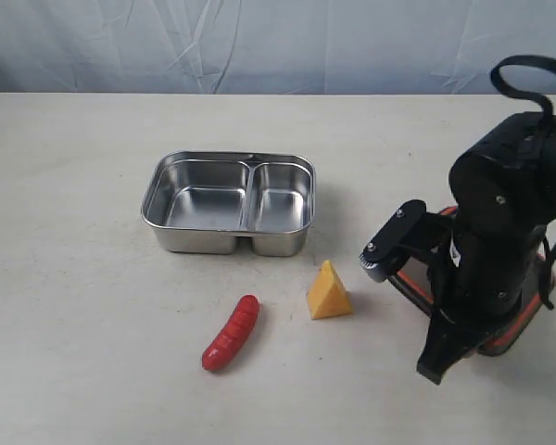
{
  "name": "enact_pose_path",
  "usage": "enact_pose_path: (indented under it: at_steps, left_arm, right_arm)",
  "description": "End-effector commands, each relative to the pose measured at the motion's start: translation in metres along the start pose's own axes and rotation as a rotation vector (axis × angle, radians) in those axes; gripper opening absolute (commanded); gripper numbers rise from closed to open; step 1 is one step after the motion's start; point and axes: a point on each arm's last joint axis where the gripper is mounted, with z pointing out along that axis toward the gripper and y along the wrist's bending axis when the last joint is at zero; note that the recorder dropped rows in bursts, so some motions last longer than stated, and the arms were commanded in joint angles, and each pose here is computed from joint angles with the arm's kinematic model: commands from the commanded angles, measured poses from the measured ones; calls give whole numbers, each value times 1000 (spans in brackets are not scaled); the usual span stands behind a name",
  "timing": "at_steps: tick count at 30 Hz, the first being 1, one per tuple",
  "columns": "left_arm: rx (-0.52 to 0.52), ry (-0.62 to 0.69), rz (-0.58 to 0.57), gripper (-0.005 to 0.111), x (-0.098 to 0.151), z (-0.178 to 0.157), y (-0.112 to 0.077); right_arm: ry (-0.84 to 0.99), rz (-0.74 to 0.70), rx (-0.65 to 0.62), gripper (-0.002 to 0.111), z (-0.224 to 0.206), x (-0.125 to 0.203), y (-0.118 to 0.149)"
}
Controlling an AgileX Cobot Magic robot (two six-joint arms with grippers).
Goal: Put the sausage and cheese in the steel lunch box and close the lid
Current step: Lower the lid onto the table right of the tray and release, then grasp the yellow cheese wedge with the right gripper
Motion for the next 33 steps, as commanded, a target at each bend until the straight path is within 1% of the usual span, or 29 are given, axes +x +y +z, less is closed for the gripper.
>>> enact_pose_path:
  at_steps: [1, 2, 3, 5, 6, 9, 11, 13, 18, 21, 24, 33]
  left_arm:
    - [6, -10, -2, 0, 0, 0, 0]
    - [6, -10, -2, 0, 0, 0, 0]
    - [6, -10, -2, 0, 0, 0, 0]
    - [6, -10, -2, 0, 0, 0, 0]
    - [6, -10, -2, 0, 0, 0, 0]
    - [6, -10, -2, 0, 0, 0, 0]
    - [6, -10, -2, 0, 0, 0, 0]
    - [6, -10, -2, 0, 0, 0, 0]
    - [6, -10, -2, 0, 0, 0, 0]
    - [6, -10, -2, 0, 0, 0, 0]
    - [6, -10, -2, 0, 0, 0, 0]
    - [6, -10, -2, 0, 0, 0, 0]
  right_arm:
    - [49, 61, -53, 37, 15, -4, 5]
    - [53, 80, -64, 47, 16, -4, 6]
    - [56, 104, -79, 60, 17, -5, 7]
    - [69, 168, -108, 76, 15, -5, 9]
    - [84, 185, -133, 80, 12, -6, 11]
    - [102, 228, -206, 78, 4, -9, 16]
    - [67, 255, -241, 75, -2, -17, 17]
    - [-2, 285, -262, 73, -9, -27, 16]
    - [-275, 467, -301, 73, -30, -60, 8]
    - [-388, 571, -292, 73, -35, -74, 2]
    - [-405, 622, -272, 73, -31, -81, -3]
    - [-358, 637, -257, 71, 3, -97, -5]
